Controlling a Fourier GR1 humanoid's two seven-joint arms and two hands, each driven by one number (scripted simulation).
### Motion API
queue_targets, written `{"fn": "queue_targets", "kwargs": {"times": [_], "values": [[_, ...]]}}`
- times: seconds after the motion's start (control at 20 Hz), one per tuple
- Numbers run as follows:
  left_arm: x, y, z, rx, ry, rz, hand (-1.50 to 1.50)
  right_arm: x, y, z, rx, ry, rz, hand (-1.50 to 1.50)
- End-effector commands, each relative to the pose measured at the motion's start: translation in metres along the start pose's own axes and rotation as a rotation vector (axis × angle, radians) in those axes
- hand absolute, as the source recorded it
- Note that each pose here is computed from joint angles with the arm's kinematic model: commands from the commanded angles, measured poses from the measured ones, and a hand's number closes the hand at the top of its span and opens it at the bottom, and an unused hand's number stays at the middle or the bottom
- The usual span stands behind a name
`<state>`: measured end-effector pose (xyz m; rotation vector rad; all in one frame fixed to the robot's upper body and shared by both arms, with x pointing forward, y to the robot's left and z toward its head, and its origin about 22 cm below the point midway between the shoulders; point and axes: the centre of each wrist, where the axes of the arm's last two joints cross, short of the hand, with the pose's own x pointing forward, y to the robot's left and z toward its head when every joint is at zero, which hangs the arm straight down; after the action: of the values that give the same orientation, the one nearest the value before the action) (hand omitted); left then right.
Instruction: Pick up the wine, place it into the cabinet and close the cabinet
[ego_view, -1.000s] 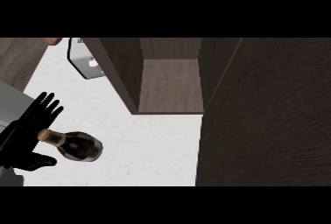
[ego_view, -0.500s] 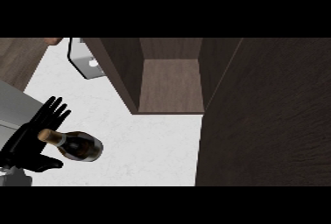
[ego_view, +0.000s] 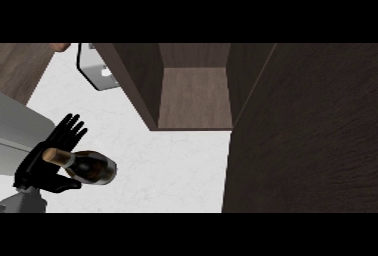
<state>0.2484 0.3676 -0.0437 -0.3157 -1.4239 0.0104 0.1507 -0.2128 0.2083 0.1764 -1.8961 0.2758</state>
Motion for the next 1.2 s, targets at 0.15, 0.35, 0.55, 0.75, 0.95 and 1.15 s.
{"fn": "queue_targets", "kwargs": {"times": [0.15, 0.35, 0.55, 0.75, 0.95, 1.15], "values": [[-0.021, 0.007, 0.013, -0.01, 0.008, -0.002, -1.5, 0.016, 0.005, 0.023, 0.011, -0.052, -0.037, -1.5], [-0.028, -0.005, -0.003, -0.016, 0.019, 0.0, -1.5, 0.009, -0.004, 0.017, 0.024, -0.052, -0.04, -1.5], [-0.045, -0.003, 0.012, -0.027, 0.037, 0.024, -1.5, 0.022, -0.003, 0.029, 0.015, -0.047, -0.027, -1.5], [-0.053, -0.014, -0.003, -0.013, 0.038, 0.024, -1.5, 0.01, -0.008, 0.027, 0.016, -0.057, -0.021, -1.5], [-0.06, -0.007, 0.0, -0.009, 0.013, 0.08, -1.5, 0.015, -0.002, 0.019, 0.012, -0.053, -0.02, -1.5], [-0.047, -0.015, -0.014, -0.018, 0.01, 0.124, -1.5, 0.019, -0.006, 0.02, 0.027, -0.057, -0.016, -1.5]]}}
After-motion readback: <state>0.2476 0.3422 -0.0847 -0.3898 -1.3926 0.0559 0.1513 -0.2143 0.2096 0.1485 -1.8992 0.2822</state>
